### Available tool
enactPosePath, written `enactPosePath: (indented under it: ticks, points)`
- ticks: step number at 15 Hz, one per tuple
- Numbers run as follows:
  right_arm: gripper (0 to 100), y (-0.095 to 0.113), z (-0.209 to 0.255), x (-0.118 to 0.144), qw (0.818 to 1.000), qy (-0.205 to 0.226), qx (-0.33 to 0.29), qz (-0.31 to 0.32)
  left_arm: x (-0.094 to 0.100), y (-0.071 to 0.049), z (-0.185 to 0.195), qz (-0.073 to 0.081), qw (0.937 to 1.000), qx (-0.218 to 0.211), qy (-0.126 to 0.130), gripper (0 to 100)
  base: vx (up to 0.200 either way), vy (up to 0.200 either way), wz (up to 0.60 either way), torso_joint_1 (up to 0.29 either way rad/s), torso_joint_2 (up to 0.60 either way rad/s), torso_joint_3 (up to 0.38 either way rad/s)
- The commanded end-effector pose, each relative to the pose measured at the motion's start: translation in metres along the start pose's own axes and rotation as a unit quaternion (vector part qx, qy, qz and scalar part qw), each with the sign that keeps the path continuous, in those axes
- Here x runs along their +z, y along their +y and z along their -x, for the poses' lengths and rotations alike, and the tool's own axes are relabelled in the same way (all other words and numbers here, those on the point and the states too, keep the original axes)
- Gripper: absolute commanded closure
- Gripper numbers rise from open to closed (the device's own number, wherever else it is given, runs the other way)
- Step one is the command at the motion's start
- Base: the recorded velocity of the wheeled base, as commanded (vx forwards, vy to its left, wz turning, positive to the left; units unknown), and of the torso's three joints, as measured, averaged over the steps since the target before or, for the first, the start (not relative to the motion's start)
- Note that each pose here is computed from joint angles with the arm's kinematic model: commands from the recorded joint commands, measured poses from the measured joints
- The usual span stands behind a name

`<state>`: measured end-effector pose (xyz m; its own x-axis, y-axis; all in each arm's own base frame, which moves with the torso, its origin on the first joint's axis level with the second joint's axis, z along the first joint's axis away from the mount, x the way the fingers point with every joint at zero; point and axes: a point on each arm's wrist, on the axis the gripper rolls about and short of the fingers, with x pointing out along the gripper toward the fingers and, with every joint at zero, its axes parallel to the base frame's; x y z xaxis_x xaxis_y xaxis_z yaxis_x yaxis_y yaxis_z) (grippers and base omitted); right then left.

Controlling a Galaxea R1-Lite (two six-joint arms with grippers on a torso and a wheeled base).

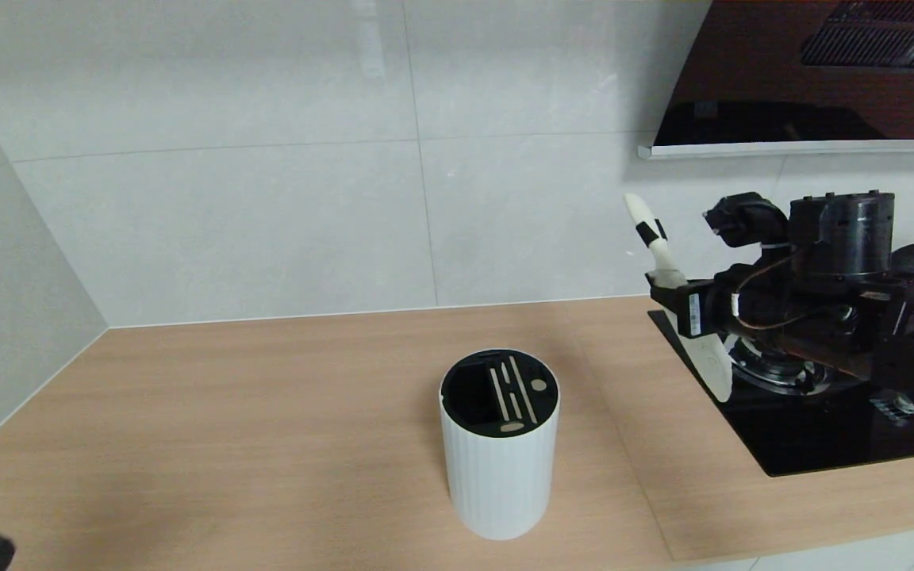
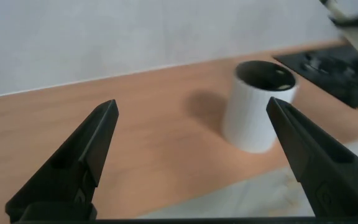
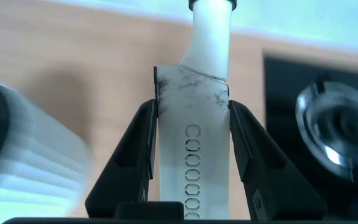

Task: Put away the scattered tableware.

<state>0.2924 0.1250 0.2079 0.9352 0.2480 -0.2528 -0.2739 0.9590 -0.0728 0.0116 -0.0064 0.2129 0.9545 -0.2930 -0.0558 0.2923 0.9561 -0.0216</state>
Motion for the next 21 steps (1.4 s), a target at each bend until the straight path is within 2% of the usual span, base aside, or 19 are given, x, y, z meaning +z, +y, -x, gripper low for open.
enactPosePath:
  ticks: [1, 2, 3, 4, 5, 6, 7, 8, 10, 12, 13, 14, 16, 17, 19, 21]
  points:
    - [100, 0.025, 0.029, 0.030, 0.997, -0.057, 0.043, 0.002, 0.039, 0.017, -0.094, 0.020, 0.9955, -0.064, 0.067, 0, 0.000, 0.000, 0.00, 0.000, 0.00, 0.000]
    - [100, 0.030, 0.032, 0.030, 0.997, -0.057, 0.050, 0.003, 0.041, 0.016, -0.102, 0.022, 0.9951, -0.075, 0.061, 0, 0.000, 0.000, 0.00, 0.000, 0.00, 0.000]
    - [100, 0.044, 0.041, 0.033, 0.995, -0.065, 0.076, 0.006, 0.042, 0.006, -0.127, 0.037, 0.9891, -0.123, 0.071, 0, 0.000, 0.000, 0.00, 0.000, 0.00, 0.000]
    - [100, 0.051, 0.044, 0.031, 0.994, -0.063, 0.088, 0.009, 0.040, -0.001, -0.137, 0.051, 0.9844, -0.145, 0.085, 0, 0.000, 0.000, 0.00, 0.000, 0.00, 0.000]
    - [100, 0.060, 0.046, 0.025, 0.993, -0.054, 0.103, 0.015, 0.038, -0.011, -0.150, 0.083, 0.9761, -0.171, 0.105, 0, 0.000, 0.000, 0.00, 0.000, 0.00, 0.000]
    - [100, 0.062, 0.046, 0.021, 0.993, -0.047, 0.103, 0.018, 0.037, -0.015, -0.157, 0.098, 0.9722, -0.181, 0.111, 0, 0.000, 0.000, 0.00, 0.000, 0.00, 0.000]
    - [100, 0.063, 0.046, 0.018, 0.994, -0.042, 0.103, 0.020, 0.036, -0.020, -0.166, 0.119, 0.9677, -0.190, 0.115, 0, 0.000, 0.000, 0.00, 0.000, 0.00, 0.000]
    - [100, 0.073, 0.050, 0.018, 0.992, -0.042, 0.120, 0.008, 0.036, -0.024, -0.180, 0.147, 0.9624, -0.202, 0.107, 0, 0.000, 0.000, 0.00, 0.000, 0.00, 0.000]
    - [100, 0.092, 0.059, 0.017, 0.987, -0.040, 0.155, -0.011, 0.031, -0.032, -0.197, 0.178, 0.9513, -0.225, 0.113, 0, 0.000, 0.000, 0.00, 0.000, 0.00, 0.000]
    - [100, 0.110, 0.066, 0.015, 0.982, -0.035, 0.185, -0.020, 0.034, -0.043, -0.216, 0.200, 0.9380, -0.260, 0.113, 0, 0.000, 0.000, 0.00, 0.000, 0.00, 0.000]
    - [100, 0.117, 0.068, 0.014, 0.980, -0.034, 0.194, -0.022, 0.037, -0.048, -0.225, 0.205, 0.9338, -0.272, 0.111, 0, 0.000, 0.000, 0.00, 0.000, 0.00, 0.000]
    - [100, 0.119, 0.069, 0.013, 0.980, -0.033, 0.196, -0.021, 0.037, -0.051, -0.229, 0.205, 0.9325, -0.275, 0.111, 0, 0.000, 0.000, 0.00, 0.000, 0.00, 0.000]
    - [100, 0.130, 0.061, 0.003, 0.982, -0.015, 0.188, -0.012, 0.028, -0.066, -0.240, 0.202, 0.9247, -0.294, 0.134, 0, 0.000, 0.000, 0.00, 0.000, 0.00, 0.000]
    - [100, 0.133, 0.058, 0.000, 0.982, -0.010, 0.191, -0.009, 0.024, -0.073, -0.242, 0.197, 0.9234, -0.298, 0.140, 0, 0.000, 0.000, 0.00, 0.000, 0.00, 0.000]
    - [100, 0.146, 0.060, -0.005, 0.979, -0.001, 0.205, -0.015, 0.022, -0.084, -0.247, 0.193, 0.9202, -0.315, 0.128, 0, 0.000, 0.000, 0.00, 0.000, 0.00, 0.000]
    - [100, 0.151, 0.063, -0.006, 0.977, 0.002, 0.214, -0.022, 0.015, -0.088, -0.257, 0.193, 0.9204, -0.316, 0.127, 0, 0.000, 0.000, 0.00, 0.000, 0.00, 0.000]
